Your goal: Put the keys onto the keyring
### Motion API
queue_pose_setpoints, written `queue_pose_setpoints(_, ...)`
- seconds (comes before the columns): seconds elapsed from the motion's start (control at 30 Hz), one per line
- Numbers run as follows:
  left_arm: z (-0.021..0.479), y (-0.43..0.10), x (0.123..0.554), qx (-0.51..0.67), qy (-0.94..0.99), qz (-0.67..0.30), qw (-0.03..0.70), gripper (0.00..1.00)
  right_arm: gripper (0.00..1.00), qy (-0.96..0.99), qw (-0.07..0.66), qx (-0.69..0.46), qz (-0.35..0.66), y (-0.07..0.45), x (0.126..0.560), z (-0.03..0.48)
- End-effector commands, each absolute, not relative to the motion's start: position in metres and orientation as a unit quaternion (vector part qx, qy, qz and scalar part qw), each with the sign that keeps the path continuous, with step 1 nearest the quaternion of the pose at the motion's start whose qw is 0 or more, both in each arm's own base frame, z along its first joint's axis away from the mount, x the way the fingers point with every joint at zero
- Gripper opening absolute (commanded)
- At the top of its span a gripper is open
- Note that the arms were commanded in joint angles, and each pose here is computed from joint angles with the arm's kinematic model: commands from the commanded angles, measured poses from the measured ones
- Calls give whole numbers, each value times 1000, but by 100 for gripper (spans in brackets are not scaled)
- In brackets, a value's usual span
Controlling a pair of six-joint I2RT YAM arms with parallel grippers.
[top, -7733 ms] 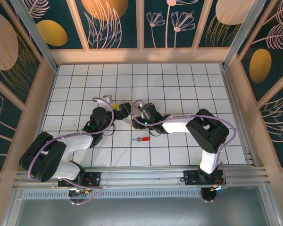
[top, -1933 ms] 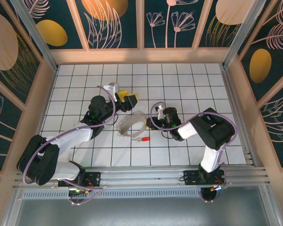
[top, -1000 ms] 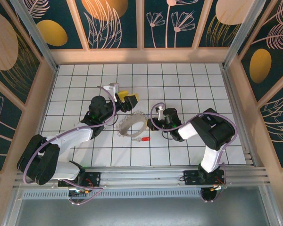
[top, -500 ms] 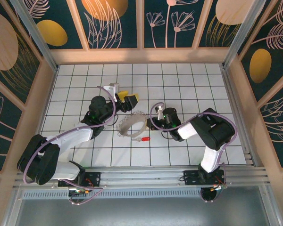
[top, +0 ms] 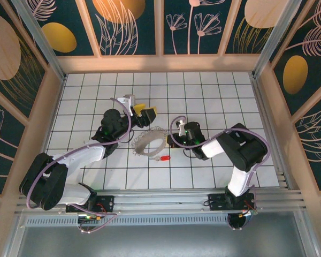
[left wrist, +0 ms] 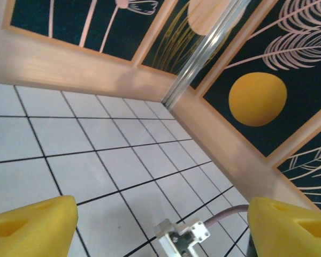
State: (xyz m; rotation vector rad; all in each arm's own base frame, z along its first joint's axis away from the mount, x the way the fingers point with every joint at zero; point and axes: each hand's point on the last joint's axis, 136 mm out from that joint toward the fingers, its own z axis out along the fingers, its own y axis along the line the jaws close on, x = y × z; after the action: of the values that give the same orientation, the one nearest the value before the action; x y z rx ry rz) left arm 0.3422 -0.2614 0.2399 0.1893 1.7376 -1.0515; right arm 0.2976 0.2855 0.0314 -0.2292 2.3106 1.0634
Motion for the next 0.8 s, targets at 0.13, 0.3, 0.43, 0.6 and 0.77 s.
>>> queue_pose_setpoints(0.13, 251, -256, 357, 71, 739, -394, 541, 85, 0, 802, 380, -172, 427, 303, 313, 133)
queue_pose_setpoints(0.3, 261, -258, 360, 97, 738, -379, 549, 82, 0, 753, 437, -201, 449, 299, 330, 200)
queue_pose_setpoints(0.43, 276, -255, 361, 100, 727, -400, 550, 79, 0, 708, 480, -220, 469, 285, 337, 249)
queue_pose_setpoints(0.6, 291, -259, 358, 127, 704, -435, 546, 78, 0, 663, 501, -249, 498, 277, 332, 286)
queue_pose_setpoints(0.77, 303, -276, 343, 188, 673, -478, 531, 75, 0, 634, 500, -274, 523, 279, 323, 302)
